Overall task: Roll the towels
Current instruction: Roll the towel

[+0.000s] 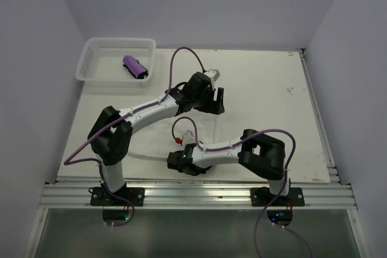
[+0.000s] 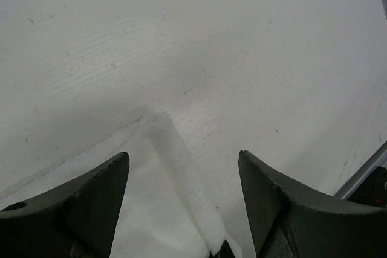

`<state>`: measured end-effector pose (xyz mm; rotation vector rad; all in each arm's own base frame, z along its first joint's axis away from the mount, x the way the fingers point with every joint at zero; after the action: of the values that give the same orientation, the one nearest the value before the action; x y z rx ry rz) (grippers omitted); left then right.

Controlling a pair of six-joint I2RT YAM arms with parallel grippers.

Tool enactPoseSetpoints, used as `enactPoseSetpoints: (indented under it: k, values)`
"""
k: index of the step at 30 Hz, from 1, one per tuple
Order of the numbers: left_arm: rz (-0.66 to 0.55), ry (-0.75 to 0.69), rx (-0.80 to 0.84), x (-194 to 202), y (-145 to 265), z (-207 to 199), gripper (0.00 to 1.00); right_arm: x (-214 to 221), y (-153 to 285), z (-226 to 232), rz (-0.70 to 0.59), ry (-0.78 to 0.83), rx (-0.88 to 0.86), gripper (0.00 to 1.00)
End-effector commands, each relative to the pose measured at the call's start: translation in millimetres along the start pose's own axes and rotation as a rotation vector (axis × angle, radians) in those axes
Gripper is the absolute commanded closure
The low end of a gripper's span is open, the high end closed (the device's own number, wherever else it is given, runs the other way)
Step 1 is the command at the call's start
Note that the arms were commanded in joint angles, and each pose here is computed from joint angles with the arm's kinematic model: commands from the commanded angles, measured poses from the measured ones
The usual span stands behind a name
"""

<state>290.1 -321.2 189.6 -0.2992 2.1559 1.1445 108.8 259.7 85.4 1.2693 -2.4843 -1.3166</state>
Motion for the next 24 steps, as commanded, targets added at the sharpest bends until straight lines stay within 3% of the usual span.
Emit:
enactPoseSetpoints:
  k: [1, 8, 12, 24]
  values:
    - [0.105, 0.025, 0.041, 23, -8, -6, 0.24, 4, -7, 10, 0.026, -0.046, -0.020, 1.00]
    - [0.213, 0.036, 0.030, 45, -34, -5, 0.25, 5, -8, 10, 0.028, -0.047, -0.014, 1.00]
    - [0.263, 0.014, -0.082, 58, -46, 5, 0.25, 5, -8, 10, 0.027, -0.048, -0.015, 1.00]
    - [0.294, 0.010, -0.148, 82, -75, 12, 0.25, 6, -8, 11, 0.028, -0.042, -0.014, 1.00]
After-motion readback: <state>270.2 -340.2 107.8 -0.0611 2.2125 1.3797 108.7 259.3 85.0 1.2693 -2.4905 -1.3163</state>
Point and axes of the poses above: each gripper's point midway between its finger pads, its own y axis back along the fingers, its own z axis along the line the jaws close on, x = y × z, the point moved 9 cm from there along y, back along the fingers, and after that the axes turned 1 degree about -y, right-handed, at the moved point
